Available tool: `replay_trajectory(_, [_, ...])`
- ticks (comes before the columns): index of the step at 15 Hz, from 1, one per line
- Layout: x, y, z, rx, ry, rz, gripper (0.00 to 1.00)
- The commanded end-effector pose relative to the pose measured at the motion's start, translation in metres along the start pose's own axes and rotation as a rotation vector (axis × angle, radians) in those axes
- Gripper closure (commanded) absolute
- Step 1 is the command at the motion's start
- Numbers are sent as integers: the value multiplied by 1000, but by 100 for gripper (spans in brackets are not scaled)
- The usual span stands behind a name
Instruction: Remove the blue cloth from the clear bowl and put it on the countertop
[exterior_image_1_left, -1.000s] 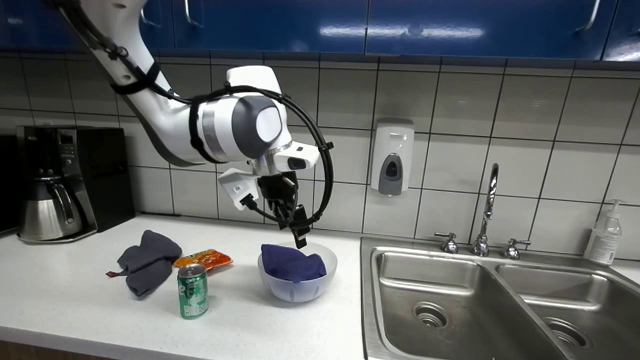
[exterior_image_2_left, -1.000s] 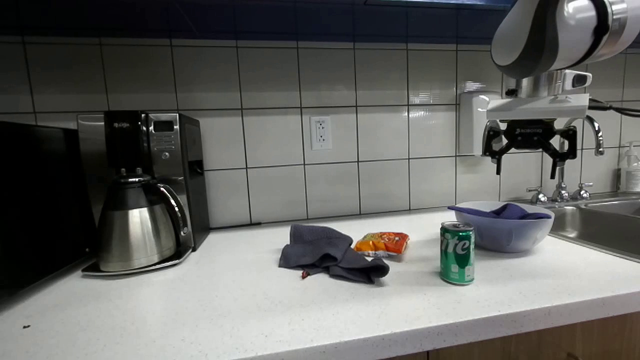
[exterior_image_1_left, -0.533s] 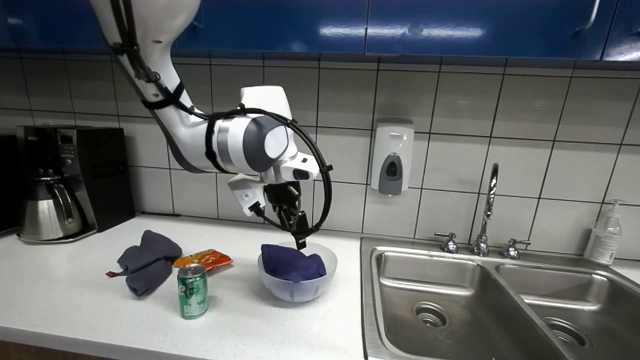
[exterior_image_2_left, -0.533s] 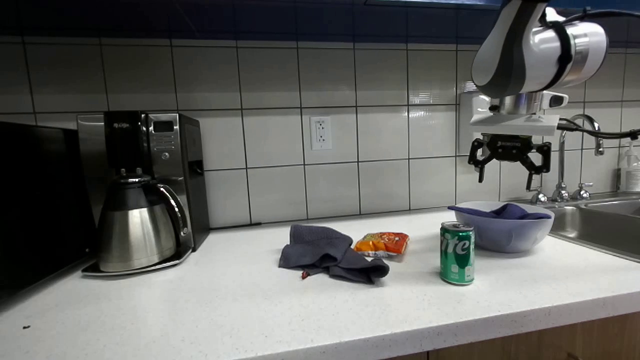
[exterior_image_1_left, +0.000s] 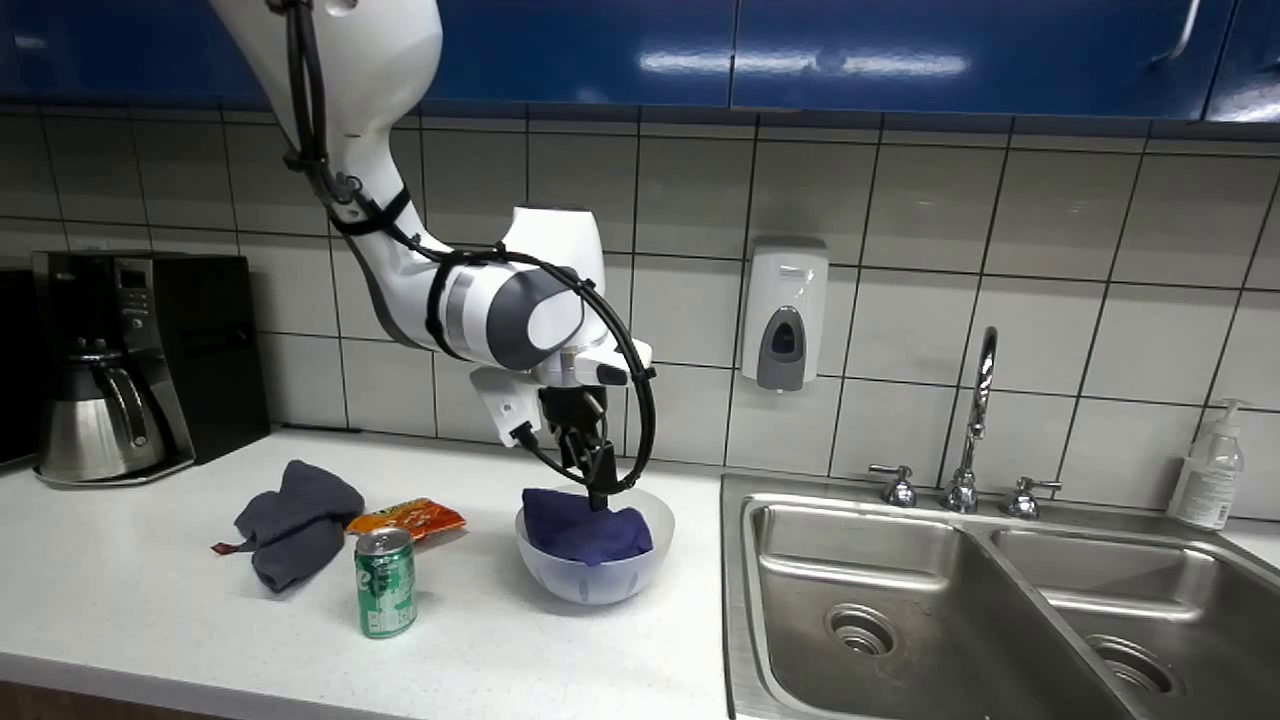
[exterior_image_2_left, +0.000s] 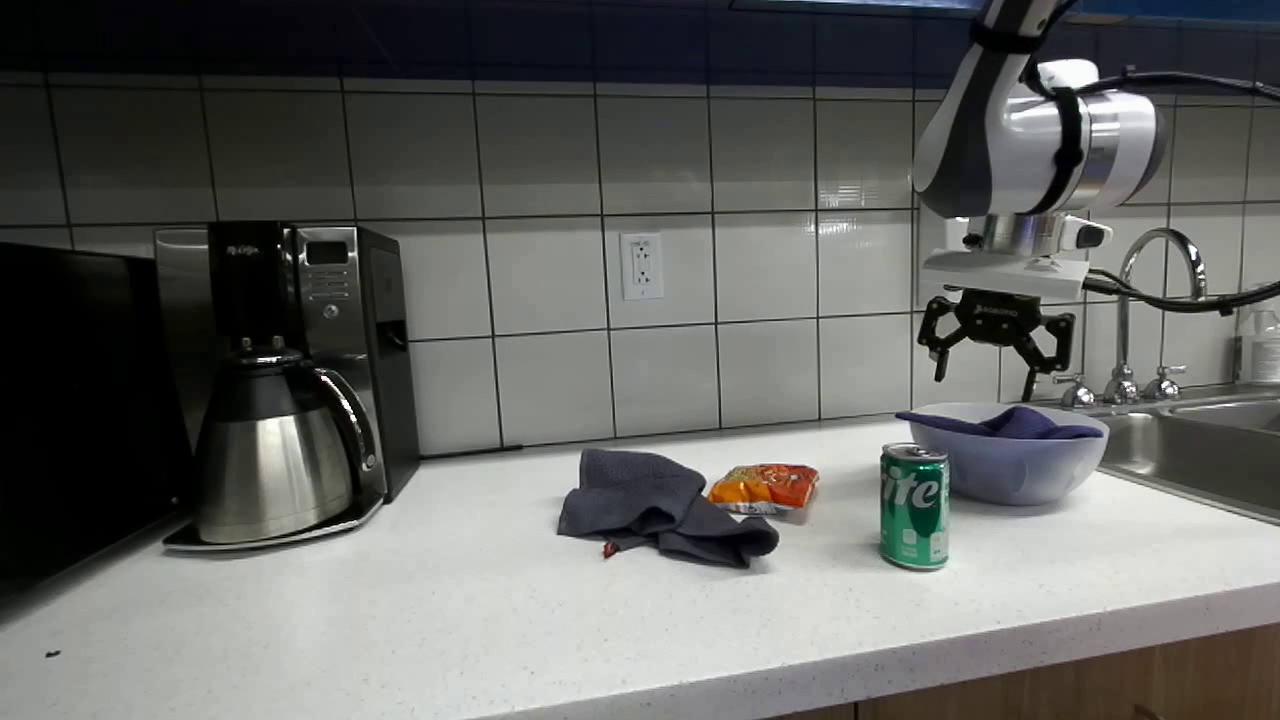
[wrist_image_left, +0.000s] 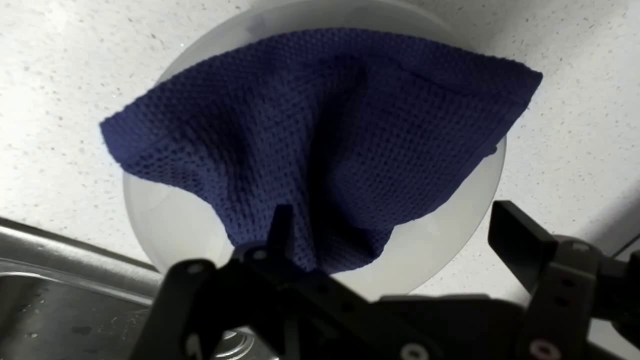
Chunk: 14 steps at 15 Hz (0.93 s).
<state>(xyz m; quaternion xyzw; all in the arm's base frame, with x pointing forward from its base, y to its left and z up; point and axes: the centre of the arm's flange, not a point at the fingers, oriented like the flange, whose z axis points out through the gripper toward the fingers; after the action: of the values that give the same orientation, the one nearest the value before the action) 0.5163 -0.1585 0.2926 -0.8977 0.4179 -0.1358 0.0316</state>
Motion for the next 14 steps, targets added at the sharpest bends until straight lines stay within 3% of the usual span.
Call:
replay_trajectory(1, [9, 4, 3, -27, -36, 3, 0])
replay_trajectory(8, [-4, 17, 16, -110, -137, -6, 0])
replay_trajectory(14, [-3, 20, 20, -152, -144, -44, 0])
